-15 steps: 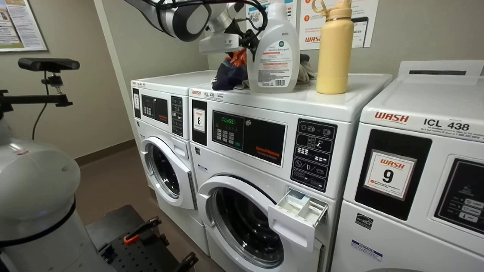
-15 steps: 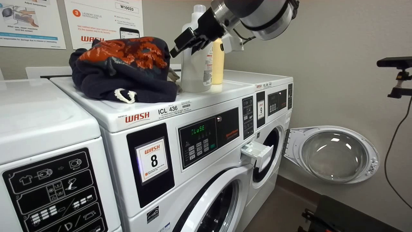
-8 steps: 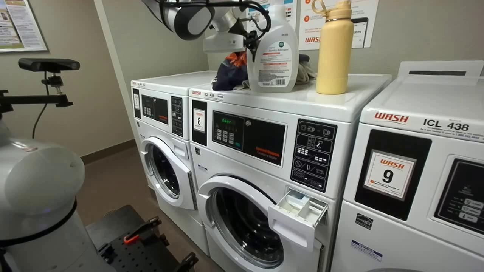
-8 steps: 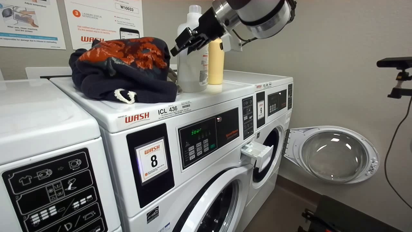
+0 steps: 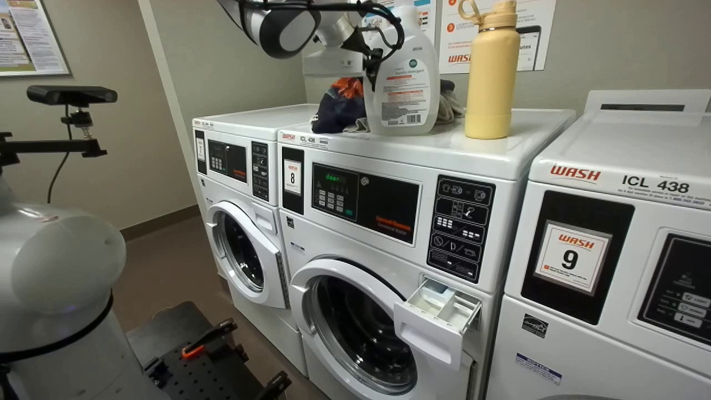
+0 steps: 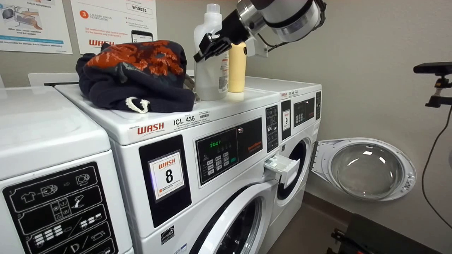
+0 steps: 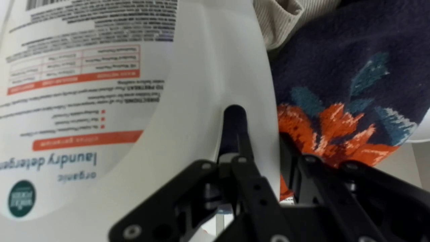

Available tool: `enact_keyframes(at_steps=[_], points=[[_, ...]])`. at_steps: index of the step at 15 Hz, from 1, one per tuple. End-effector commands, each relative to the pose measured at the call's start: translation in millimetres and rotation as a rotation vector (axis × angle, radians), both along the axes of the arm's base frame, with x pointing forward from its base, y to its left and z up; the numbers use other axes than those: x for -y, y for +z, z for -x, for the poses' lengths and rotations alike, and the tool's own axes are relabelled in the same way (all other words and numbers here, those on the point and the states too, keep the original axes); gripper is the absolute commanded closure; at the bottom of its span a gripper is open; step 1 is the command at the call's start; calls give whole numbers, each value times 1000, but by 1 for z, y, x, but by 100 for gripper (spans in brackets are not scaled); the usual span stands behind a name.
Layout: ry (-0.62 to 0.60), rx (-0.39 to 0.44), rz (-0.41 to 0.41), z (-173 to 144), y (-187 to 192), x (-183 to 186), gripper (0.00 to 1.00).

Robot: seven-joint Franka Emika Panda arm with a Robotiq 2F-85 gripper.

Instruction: Pour some detergent into the washing machine drawer

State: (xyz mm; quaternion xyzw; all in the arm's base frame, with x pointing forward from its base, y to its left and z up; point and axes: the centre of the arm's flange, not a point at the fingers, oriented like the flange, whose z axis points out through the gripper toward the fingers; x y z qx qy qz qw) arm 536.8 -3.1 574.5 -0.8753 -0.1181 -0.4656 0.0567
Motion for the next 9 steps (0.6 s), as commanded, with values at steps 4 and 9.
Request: enact_keyframes(at_steps=[4, 9], points=[[-40, -55, 30, 14, 7, -8, 94], [-67, -113, 60, 42, 30, -35, 94]])
